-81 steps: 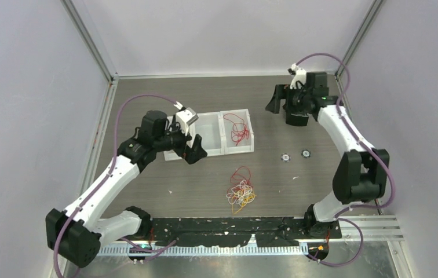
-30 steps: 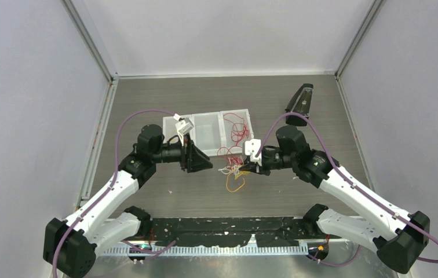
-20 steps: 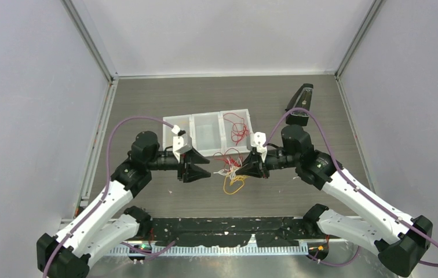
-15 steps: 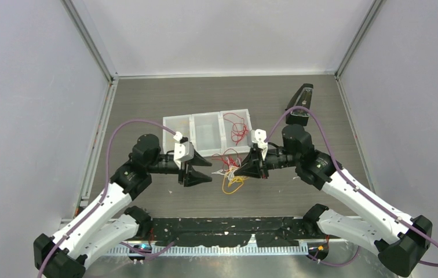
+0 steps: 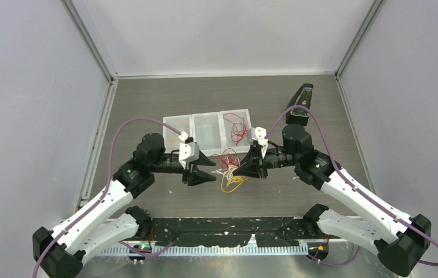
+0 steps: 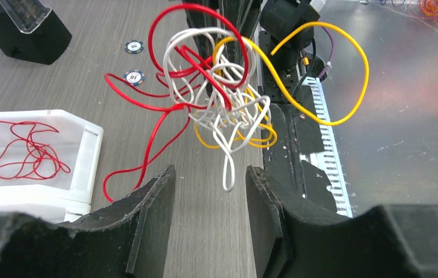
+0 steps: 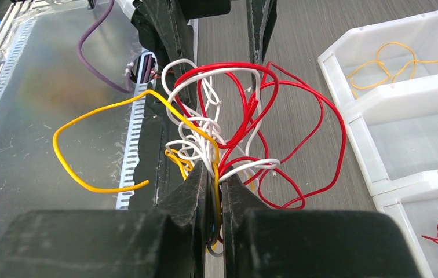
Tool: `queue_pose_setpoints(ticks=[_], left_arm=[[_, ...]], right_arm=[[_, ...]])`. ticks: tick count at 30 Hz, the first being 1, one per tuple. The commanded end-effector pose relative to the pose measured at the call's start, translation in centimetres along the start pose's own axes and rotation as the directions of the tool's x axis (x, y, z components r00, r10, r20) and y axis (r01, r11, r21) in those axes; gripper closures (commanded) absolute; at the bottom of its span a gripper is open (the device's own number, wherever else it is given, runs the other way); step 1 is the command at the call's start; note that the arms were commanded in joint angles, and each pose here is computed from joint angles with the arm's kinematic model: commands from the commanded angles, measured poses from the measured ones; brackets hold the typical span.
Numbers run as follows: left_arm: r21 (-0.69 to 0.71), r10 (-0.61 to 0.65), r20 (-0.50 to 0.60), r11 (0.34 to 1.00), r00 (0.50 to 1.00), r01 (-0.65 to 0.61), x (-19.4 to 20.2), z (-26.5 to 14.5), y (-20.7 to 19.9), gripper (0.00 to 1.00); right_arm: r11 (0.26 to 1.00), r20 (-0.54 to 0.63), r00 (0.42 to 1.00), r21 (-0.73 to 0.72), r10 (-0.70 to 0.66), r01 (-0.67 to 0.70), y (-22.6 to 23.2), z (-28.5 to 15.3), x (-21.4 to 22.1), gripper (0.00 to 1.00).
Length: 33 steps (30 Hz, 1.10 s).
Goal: Untangle the cables
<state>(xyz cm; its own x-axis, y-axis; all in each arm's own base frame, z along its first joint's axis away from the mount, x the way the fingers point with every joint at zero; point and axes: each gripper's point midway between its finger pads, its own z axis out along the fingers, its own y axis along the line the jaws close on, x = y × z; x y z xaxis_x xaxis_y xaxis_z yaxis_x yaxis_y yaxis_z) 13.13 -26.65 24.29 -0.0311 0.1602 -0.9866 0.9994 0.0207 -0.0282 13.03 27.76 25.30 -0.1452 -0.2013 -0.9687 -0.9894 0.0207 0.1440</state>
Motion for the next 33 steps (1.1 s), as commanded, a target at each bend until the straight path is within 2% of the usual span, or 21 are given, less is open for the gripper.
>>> queue_pose_setpoints(ticks=[1, 3, 6, 7, 8, 9, 14, 20, 25, 30, 33], left_arm=[[-0.015, 0.04, 0.056, 0.999, 0.998, -0.04, -3.0, 0.0, 0.2, 0.52], [-0.02, 0.036, 0.051, 0.999, 0.998, -0.035, -2.9, 0.1, 0.3, 0.57], [-0.025, 0.033, 0.045, 0.999, 0.998, -0.032, -2.7, 0.1, 0.5, 0.68], [-0.019, 0.031, 0.045, 0.999, 0.998, -0.03, -2.7, 0.1, 0.3, 0.74], [-0.017, 0.028, 0.043, 0.999, 0.999, -0.027, -2.7, 0.1, 0.3, 0.95], [-0.026, 0.022, 0.037, 0.999, 0.999, -0.021, -2.6, 0.0, 0.4, 1.0], [-0.105, -0.017, -0.006, 0.994, 1.0, 0.016, -1.2, -0.9, 1.0, 1.0], [-0.237, -0.129, 0.0, 0.963, 0.992, 0.125, -0.4, -2.9, 2.2, 1.0], [-0.356, -0.241, 0.079, 0.899, 0.967, 0.253, -1.3, -6.0, 4.5, 1.0], [-0.455, -0.231, 0.15, 0.847, 0.961, 0.274, -4.0, -9.3, 6.4, 1.0], [-0.509, -0.217, 0.209, 0.809, 0.954, 0.295, -5.9, -11.1, 7.4, 1.0]], right_arm=[[1.0, 0.027, 0.999, -0.005, -0.017, 0.017, -0.1, 0.1, -0.7, 0.95], [1.0, 0.03, 0.999, -0.003, -0.019, 0.019, -0.1, 0.1, -0.8, 0.95], [1.0, 0.034, 0.999, -0.004, -0.019, 0.019, -0.1, 0.1, -1.0, 0.95], [1.0, 0.035, 0.999, -0.003, -0.018, 0.018, -0.1, 0.0, -1.0, 0.95], [1.0, 0.035, 0.999, 0.003, -0.015, 0.015, -0.2, 0.0, -1.1, 0.95], [1.0, 0.037, 0.999, 0.008, -0.002, 0.002, -0.2, -0.1, -1.1, 0.95], [0.993, 0.056, 0.994, 0.063, 0.099, -0.102, -2.1, -1.8, -1.0, 0.85], [0.959, 0.072, 0.968, 0.133, 0.241, -0.249, -4.2, -4.4, 0.7, 0.9], [0.908, 0.072, 0.937, 0.232, 0.342, -0.35, -6.6, -7.3, 3.1, 0.87], [0.853, 0.062, 0.918, 0.349, 0.391, -0.387, -9.3, -10.8, 5.6, 0.88], [0.788, 0.079, 0.886, 0.427, 0.456, -0.444, -11.1, -13.7, 6.9, 0.9]])
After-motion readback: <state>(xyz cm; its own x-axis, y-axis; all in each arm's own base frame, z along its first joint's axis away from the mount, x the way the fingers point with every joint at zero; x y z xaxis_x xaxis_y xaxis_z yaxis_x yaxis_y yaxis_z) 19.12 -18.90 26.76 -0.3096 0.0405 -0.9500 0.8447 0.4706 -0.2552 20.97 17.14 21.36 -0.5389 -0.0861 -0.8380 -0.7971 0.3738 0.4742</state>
